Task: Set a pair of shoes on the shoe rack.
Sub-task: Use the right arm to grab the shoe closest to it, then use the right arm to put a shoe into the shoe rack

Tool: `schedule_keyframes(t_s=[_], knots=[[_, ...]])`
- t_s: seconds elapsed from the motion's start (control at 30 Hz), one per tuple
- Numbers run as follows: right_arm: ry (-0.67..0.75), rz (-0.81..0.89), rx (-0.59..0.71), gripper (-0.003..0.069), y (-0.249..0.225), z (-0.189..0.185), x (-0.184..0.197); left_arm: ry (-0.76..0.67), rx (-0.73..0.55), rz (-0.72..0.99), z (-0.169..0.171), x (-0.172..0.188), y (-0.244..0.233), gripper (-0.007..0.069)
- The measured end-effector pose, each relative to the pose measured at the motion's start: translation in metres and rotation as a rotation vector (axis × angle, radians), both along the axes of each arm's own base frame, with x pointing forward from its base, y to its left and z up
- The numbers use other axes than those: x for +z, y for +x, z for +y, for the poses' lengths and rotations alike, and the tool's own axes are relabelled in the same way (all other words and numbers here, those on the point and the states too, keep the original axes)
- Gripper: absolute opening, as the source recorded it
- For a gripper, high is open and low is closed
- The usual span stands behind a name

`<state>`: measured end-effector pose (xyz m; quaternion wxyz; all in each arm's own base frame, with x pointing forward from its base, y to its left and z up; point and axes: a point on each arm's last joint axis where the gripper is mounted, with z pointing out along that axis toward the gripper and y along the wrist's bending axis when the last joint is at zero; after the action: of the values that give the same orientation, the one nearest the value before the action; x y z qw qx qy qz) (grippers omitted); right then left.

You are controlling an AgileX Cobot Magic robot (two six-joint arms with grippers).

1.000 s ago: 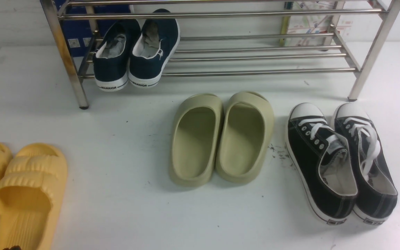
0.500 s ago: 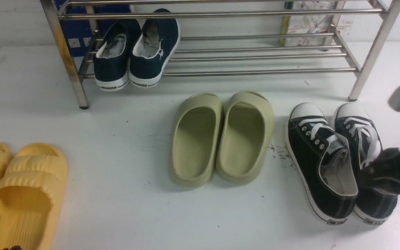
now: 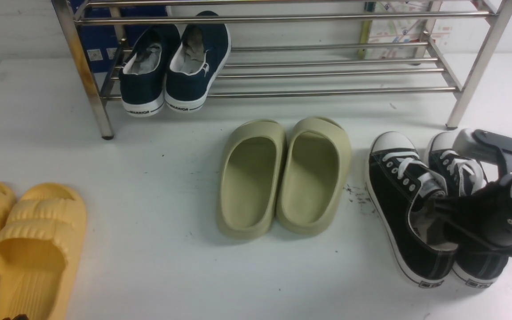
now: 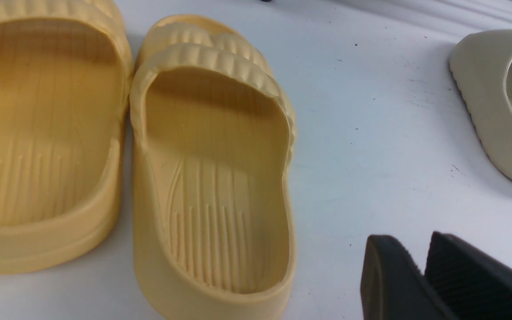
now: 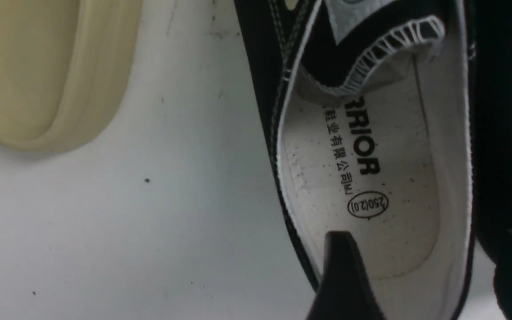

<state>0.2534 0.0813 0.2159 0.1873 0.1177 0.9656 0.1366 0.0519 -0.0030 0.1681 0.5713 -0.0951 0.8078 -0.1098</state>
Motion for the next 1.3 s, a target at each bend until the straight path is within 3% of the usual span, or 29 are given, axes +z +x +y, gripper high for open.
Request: schedule_keyframes(t_s=[0.2,0.3,0.4,0.6,0.9,1.3], knots=[[-0.038,-0.043,0.006,0.0456,0.017,0.001,-0.02,0.0,0.0,0.0,0.0,0.0,0.0,0.0144],[-0.061,-0.041,0.023,0.0404,0.023,0.003,-0.028,0.0,0.0,0.0,0.0,0.0,0.0,0.0147],[-0.08,-0.036,0.037,0.0325,0.024,0.002,-0.031,0.0,0.0,0.0,0.0,0.0,0.0,0.0151],[-0.129,-0.016,0.078,0.0025,0.024,0.0,-0.026,0.0,0.0,0.0,0.0,0.0,0.0,0.0155],[-0.117,-0.11,0.158,0.0015,0.031,0.005,0.022,0.0,0.0,0.0,0.0,0.0,0.0,0.0164],[-0.069,-0.218,0.154,0.0015,0.053,0.014,0.069,0.0,0.0,0.0,0.0,0.0,0.0,0.0173]])
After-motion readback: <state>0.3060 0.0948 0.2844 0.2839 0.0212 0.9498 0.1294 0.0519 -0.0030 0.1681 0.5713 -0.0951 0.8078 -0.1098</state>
